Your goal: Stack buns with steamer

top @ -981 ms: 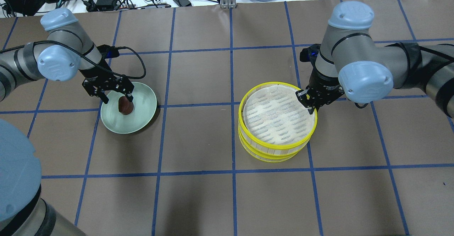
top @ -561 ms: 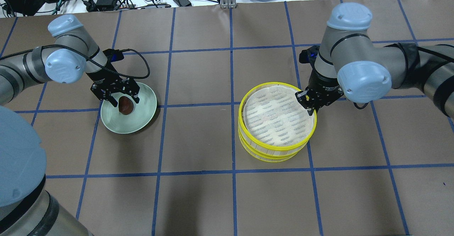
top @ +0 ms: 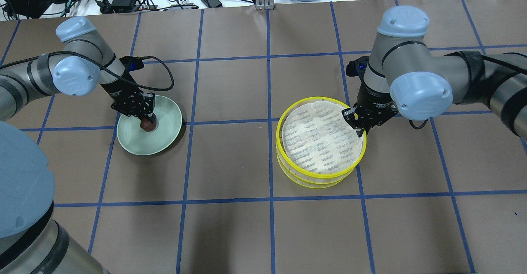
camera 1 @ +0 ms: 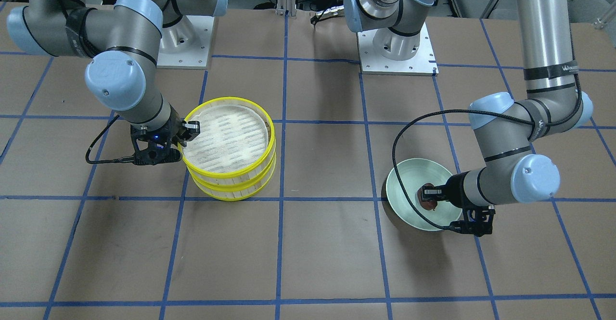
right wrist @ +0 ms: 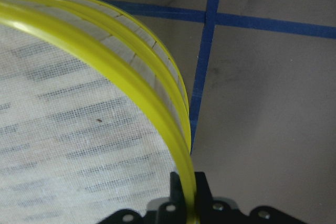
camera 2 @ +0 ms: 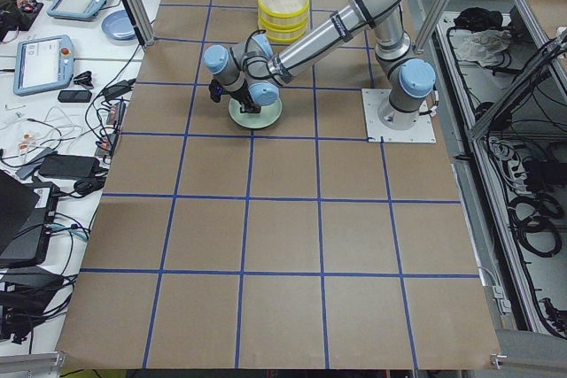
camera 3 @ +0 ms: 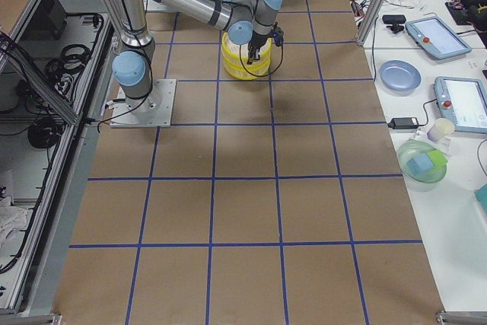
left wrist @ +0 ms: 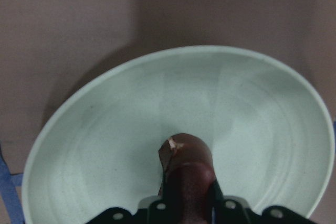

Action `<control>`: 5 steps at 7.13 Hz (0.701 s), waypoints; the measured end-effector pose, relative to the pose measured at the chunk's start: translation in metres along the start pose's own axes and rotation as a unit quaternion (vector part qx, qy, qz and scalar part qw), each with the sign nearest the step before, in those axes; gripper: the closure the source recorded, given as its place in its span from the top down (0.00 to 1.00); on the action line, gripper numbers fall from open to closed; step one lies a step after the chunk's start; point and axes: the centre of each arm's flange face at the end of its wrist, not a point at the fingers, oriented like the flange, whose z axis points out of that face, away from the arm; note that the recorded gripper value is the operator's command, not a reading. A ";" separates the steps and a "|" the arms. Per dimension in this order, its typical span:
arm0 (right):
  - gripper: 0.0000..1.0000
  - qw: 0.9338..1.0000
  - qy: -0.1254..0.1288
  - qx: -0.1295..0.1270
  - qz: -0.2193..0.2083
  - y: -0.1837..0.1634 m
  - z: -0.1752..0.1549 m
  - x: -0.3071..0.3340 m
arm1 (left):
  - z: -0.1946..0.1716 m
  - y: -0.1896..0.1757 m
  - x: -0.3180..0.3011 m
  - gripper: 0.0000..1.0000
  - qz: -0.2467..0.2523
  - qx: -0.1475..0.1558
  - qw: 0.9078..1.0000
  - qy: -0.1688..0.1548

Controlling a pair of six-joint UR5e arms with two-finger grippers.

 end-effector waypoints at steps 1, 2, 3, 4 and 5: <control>0.29 1.000 0.000 0.000 0.000 0.000 0.000 0.000 | -0.010 0.001 0.002 0.00 -0.001 0.009 1.000 -0.001; 0.33 1.000 0.001 0.001 0.000 -0.001 0.000 0.000 | -0.022 0.004 0.007 0.00 0.000 0.021 1.000 -0.002; 0.56 1.000 0.001 0.001 0.001 -0.001 0.000 0.000 | -0.039 0.007 0.018 0.00 0.000 0.035 0.999 -0.006; 0.65 1.000 0.001 0.003 0.001 -0.002 -0.002 0.000 | -0.058 0.012 0.039 0.00 -0.010 0.051 0.999 -0.007; 0.77 1.000 0.003 0.015 0.002 -0.003 -0.012 0.001 | -0.074 0.019 0.075 0.00 -0.027 0.069 0.997 0.002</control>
